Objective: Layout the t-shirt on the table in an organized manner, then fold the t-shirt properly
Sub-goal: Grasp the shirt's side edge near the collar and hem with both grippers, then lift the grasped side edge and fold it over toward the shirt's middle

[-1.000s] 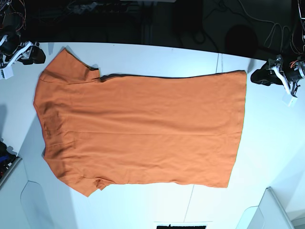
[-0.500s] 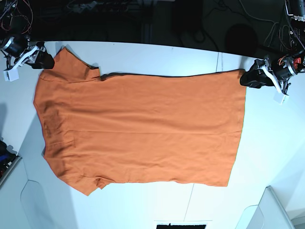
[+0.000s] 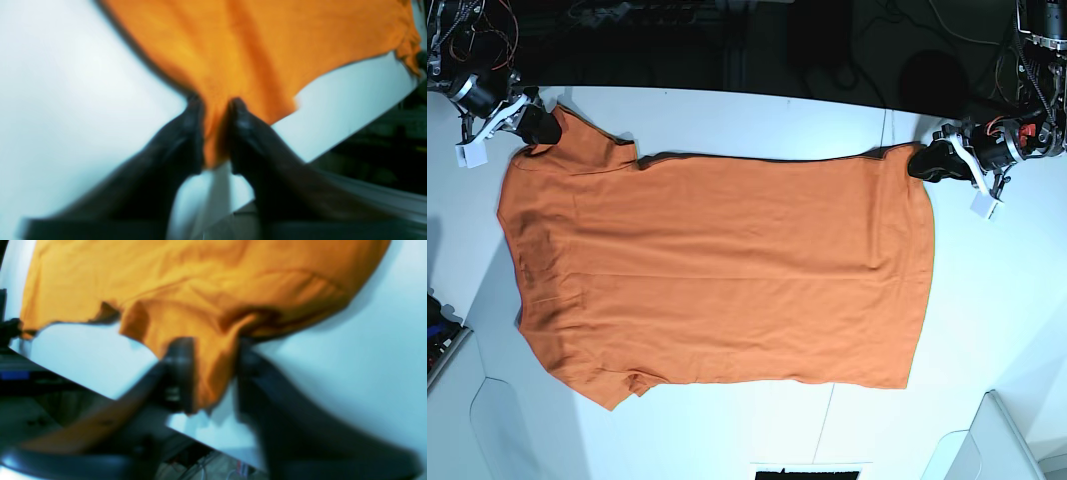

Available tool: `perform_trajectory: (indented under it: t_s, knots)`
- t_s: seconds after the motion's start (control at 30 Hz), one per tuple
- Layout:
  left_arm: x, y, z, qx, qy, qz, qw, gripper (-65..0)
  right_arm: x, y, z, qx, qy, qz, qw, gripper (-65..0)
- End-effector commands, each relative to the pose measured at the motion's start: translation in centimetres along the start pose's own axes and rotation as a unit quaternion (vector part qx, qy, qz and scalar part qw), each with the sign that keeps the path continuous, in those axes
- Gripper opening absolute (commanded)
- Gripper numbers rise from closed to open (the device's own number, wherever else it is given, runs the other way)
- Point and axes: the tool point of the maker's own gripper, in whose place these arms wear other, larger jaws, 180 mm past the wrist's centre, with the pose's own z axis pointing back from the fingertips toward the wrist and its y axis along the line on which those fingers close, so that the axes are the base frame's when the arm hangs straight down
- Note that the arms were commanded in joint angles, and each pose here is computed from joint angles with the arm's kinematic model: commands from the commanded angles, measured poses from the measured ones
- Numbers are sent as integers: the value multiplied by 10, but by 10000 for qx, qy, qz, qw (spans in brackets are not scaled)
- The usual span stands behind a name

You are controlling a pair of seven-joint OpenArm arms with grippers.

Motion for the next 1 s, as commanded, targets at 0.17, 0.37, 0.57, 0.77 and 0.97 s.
perform_trajectory:
  t_s: [0.17, 0.37, 0.57, 0.77, 0.97]
  knots:
    - [-17, 12, 10, 220, 503, -60, 9985, -650, 9, -6, 8, -183, -11, 275, 9995, -650]
    - [16, 11, 32, 198, 175, -407, 9988, -650, 51, 0, 32, -299, -678, 593, 9955, -650]
    - [53, 8, 37, 231, -225, -718, 9969, -650, 86, 8, 33, -296, -1078, 859, 9900, -650]
    - [92, 11, 40, 418, -695, -1020, 9915, -650, 127, 5, 29, -421, -1503, 1032, 9823, -650]
    - [124, 19, 40, 837, -1187, -1471, 9784, -650, 170, 0, 19, -390, -1885, 926, 9769, -650]
